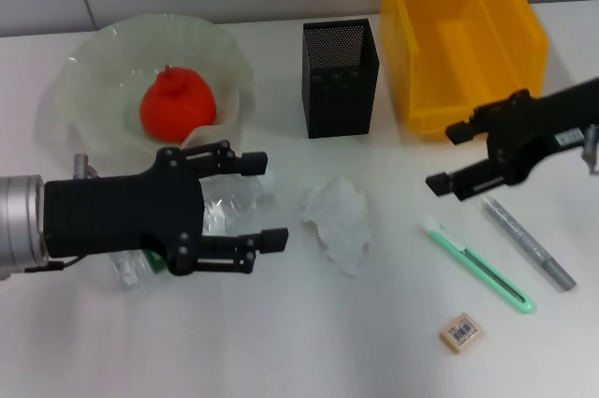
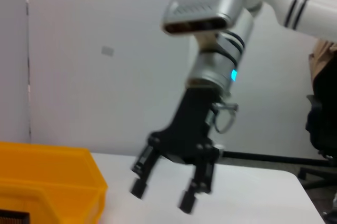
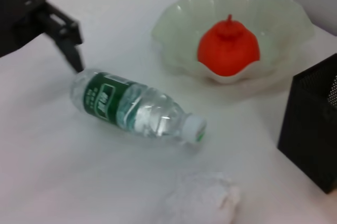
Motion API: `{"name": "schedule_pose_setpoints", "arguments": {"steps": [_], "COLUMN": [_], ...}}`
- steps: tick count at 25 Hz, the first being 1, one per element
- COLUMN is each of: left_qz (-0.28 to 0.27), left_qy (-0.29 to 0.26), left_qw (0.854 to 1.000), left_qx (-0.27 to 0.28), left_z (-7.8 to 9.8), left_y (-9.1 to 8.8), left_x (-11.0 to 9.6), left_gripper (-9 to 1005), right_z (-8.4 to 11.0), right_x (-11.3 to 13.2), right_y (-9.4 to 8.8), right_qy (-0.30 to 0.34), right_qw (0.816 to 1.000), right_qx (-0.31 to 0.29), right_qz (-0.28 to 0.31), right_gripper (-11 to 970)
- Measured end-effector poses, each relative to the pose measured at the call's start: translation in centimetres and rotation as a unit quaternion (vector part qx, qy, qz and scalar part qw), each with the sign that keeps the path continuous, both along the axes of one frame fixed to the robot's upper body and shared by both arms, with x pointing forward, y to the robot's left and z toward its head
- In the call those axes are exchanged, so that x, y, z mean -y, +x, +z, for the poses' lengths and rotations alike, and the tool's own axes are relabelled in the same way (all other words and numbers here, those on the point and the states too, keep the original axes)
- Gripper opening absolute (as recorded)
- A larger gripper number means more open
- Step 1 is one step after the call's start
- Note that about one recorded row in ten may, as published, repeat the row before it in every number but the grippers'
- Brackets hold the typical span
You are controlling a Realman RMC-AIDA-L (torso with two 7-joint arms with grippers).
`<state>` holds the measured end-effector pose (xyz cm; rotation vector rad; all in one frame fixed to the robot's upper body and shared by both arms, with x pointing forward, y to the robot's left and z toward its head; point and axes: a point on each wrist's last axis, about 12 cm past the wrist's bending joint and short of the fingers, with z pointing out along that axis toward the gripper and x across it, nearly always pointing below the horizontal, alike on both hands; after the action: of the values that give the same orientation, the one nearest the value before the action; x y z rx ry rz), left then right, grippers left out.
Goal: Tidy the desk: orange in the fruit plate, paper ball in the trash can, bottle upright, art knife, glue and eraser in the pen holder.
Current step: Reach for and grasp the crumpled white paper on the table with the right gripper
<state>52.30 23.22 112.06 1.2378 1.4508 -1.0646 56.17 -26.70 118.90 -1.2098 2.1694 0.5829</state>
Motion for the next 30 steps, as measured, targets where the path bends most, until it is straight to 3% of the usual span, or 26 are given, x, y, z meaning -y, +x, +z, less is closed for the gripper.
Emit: {"name": "schedule_pose_setpoints", "arguments": {"steps": [7, 13, 30], "left_qz": [-0.001, -0.008, -0.021], "left_qy": [0.002, 0.004, 0.006], "left_qw": [1.000, 1.000, 1.000], "left_qx": [-0.010, -0.014, -0.017], "left_z": [-0.5, -0.7, -0.8], "left_y": [-0.4, -0.7, -0.8], "left_x": [0.0, 0.2, 0.6], "left_gripper": [836, 835, 831], "right_z": [0.6, -0.4, -2.8], "right_x": [-2.4, -4.8, -7.6], "right_y": [2.4, 4.1, 5.2], "right_qy": [-0.025, -0.053, -0.089], "right_qw": [0.999, 0.996, 0.991], "right_qx": [-0.040, -0.076, -0.104], "right_qz": [-0.004, 0.006, 0.012], "right_gripper": [825, 825, 825]}}
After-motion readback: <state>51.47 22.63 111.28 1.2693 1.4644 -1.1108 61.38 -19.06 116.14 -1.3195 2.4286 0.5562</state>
